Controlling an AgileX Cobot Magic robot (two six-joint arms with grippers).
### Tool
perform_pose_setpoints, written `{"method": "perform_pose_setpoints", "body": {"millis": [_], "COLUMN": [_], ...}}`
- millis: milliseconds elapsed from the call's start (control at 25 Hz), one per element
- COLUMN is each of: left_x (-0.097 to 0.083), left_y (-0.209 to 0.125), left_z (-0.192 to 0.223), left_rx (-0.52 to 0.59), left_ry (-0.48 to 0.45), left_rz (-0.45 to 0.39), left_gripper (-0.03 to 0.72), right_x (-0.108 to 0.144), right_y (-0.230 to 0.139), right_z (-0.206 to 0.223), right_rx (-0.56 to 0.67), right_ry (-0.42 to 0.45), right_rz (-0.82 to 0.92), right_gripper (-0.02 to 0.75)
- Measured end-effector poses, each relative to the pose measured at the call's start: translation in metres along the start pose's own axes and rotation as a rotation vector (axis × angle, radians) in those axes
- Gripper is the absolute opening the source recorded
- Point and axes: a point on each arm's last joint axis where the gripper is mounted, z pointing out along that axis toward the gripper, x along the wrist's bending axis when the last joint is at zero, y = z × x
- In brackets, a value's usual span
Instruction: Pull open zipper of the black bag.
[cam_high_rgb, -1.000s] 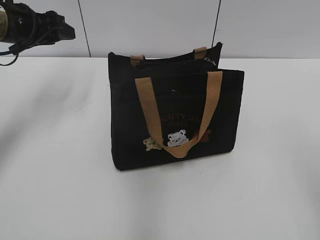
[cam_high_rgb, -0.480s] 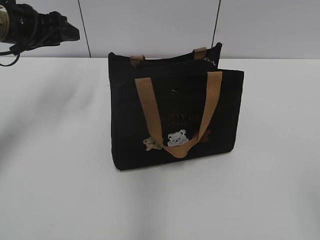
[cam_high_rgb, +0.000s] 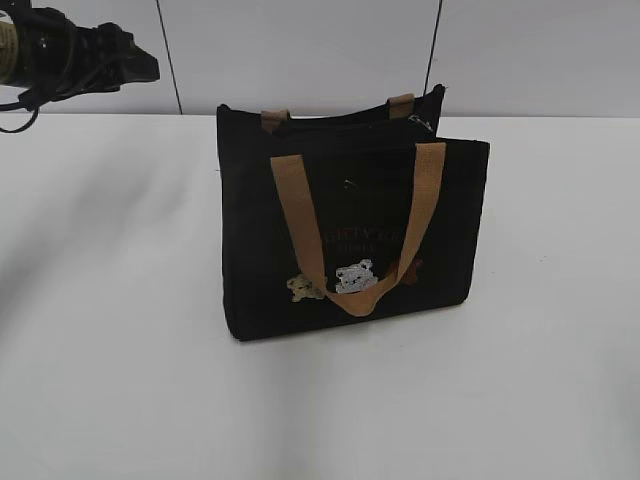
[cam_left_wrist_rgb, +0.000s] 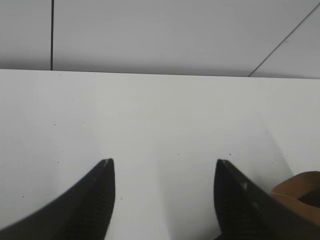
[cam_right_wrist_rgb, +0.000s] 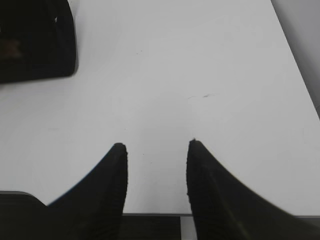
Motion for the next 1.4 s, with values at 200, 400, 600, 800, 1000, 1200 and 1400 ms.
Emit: {"method": "perform_pose_setpoints", "body": {"millis": [200,400,600,800,1000,1200,1400], "left_x": [0.003,0.012,0.030,0.039,0.039,0.040,0.045], "left_y": [0.001,0.005,0.011,0.014,0.015,0.014,0.015], "left_z": [0.000,-0.001,-0.006,-0.010,-0.010,-0.011,-0.012], "left_rx": [-0.011,-0.051,-0.121,-0.147,-0.145,-0.143,-0.139], "left_ry": [0.029,0.137,0.340,0.453,0.458,0.452,0.445], "left_rz": [0.000,0.000,0.022,0.077,0.090,0.089,0.083], "left_gripper": [0.468,0.468,0.468,0.468,0.468,0.468,0.468], "right_x": [0.000,0.000,0.000,0.000,0.000,0.000,0.000], "right_y": [0.000,0.000,0.000,0.000,0.000,0.000,0.000], "right_z": [0.000,0.000,0.000,0.000,0.000,0.000,0.000], "right_rx": [0.000,0.000,-0.001,-0.002,-0.002,-0.002,-0.002], "right_ry": [0.000,0.000,0.000,0.000,0.000,0.001,0.001], "right_rz": [0.013,0.015,0.015,0.015,0.016,0.016,0.016], "right_gripper": [0.308,0.445,0.507,0.514,0.513,0.513,0.514]}}
